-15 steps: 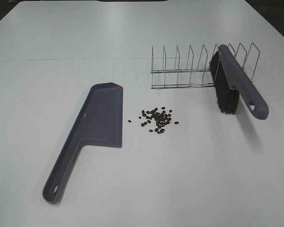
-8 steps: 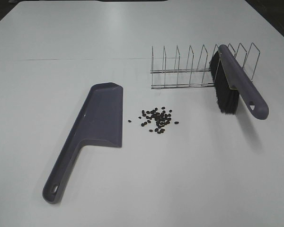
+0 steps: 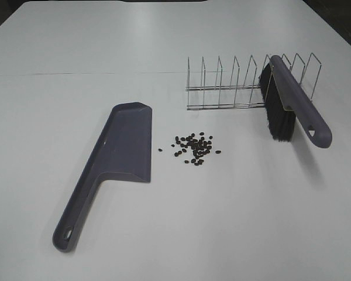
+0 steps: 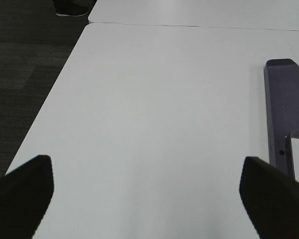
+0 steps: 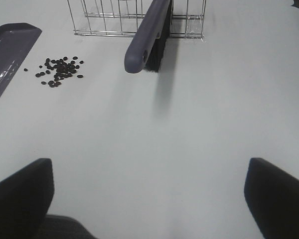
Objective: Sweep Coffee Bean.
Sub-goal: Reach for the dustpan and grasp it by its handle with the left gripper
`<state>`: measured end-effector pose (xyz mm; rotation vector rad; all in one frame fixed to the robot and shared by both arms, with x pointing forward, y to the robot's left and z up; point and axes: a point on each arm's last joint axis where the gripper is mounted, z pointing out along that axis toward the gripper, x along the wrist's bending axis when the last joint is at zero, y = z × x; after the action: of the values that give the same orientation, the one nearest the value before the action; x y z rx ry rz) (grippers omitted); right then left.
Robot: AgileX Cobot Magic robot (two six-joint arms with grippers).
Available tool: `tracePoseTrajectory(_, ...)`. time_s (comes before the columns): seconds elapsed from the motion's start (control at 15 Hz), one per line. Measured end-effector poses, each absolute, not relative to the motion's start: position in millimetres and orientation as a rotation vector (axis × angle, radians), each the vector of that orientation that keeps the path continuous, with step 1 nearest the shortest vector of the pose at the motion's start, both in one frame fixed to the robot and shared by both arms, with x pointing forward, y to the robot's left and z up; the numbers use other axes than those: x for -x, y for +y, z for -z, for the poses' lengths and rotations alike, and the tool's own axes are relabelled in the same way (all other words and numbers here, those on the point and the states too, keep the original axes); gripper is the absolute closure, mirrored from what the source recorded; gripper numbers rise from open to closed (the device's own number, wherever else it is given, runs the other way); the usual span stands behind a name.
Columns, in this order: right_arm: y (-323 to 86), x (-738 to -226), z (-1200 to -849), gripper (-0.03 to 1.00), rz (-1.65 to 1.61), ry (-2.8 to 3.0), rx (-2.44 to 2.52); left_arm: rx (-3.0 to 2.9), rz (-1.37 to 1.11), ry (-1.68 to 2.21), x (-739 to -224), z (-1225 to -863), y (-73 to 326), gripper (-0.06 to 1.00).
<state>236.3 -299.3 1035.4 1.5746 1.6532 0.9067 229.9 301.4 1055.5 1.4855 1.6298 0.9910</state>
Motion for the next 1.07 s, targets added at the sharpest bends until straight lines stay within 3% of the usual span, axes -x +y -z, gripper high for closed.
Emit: tracePoseTrajectory(1.07, -299.3, -236.3, -1035.4, 0.01, -0.907, 1.653, -1.575, -1.486, -0.991, 1.63, -229.9, -1055.5, 301.4, 0.03)
